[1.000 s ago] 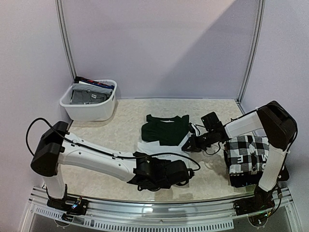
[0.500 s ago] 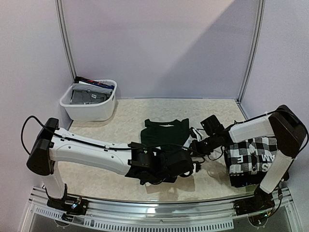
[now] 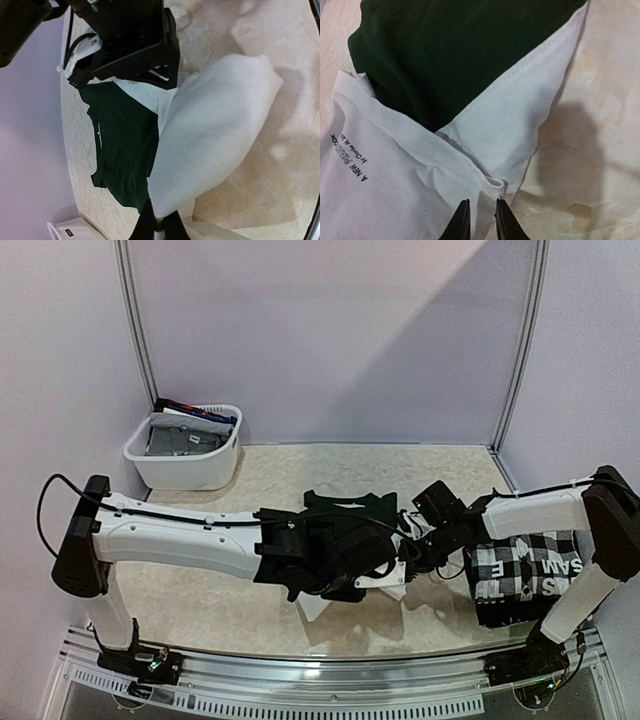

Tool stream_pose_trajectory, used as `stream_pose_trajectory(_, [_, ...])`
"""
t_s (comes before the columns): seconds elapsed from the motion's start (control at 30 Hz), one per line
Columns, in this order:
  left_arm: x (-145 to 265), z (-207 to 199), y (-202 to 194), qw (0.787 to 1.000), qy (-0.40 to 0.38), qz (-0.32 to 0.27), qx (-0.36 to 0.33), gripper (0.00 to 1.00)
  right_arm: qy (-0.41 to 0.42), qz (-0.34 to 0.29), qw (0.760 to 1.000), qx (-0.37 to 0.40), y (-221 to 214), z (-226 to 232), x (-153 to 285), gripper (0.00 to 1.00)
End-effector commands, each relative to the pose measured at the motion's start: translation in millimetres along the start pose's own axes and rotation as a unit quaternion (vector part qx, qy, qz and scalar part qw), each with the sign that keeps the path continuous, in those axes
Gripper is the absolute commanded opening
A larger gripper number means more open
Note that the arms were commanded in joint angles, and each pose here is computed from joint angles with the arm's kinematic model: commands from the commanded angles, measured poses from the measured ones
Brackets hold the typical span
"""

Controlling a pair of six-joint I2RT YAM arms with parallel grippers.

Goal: Fold and stack the mixed laundry pile
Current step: Fold the 2/3-rectangle-folded T-shirt at the center of the board.

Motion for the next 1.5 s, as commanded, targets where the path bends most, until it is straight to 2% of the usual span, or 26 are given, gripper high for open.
stream_pose_trajectory(0.0, [2.6, 32.4, -7.0, 0.999, 0.001, -0.035, 0.015, 0.00, -0.040, -0.074, 0.996, -0.005, 25.3, 7.4, 29.8, 0.19])
stream_pose_trajectory(0.2, [-12.4, 57.9, -19.1, 0.997, -0.021, -0.065, 0.029, 0.00, -0.082, -0.168, 0.982, -0.023, 52.4, 5.4, 66.6, 0.21])
stream_pose_trajectory(0.47, [-43.2, 94.7, -36.8, 0.996, -0.034, -0.076, 0.031, 0.00, -0.082, -0.216, 0.972, -0.051, 64.9, -8.2, 85.6, 0.21])
stream_pose_trajectory(1.03, [-126.2, 150.5, -80.4, 0.994, -0.043, -0.076, 0.061, 0.00, -0.070, -0.223, 0.972, -0.037, 71.3, -5.5, 81.9, 0.19])
stream_pose_trajectory(1.47, [-178.4, 170.1, -121.3, 0.991, -0.022, -0.070, 0.108, 0.00, -0.068, -0.207, 0.975, -0.030, 76.8, -2.7, 66.4, 0.17])
Point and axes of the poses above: each gripper's point midway between its finger pads, its own x axis back along the fingers, its own z axis along the line the jaws close on, y = z × x, the point moved 5 cm from there along x, back along the fingers, and after that the axes turned 15 degrees about -x, right-handed, at the moved point
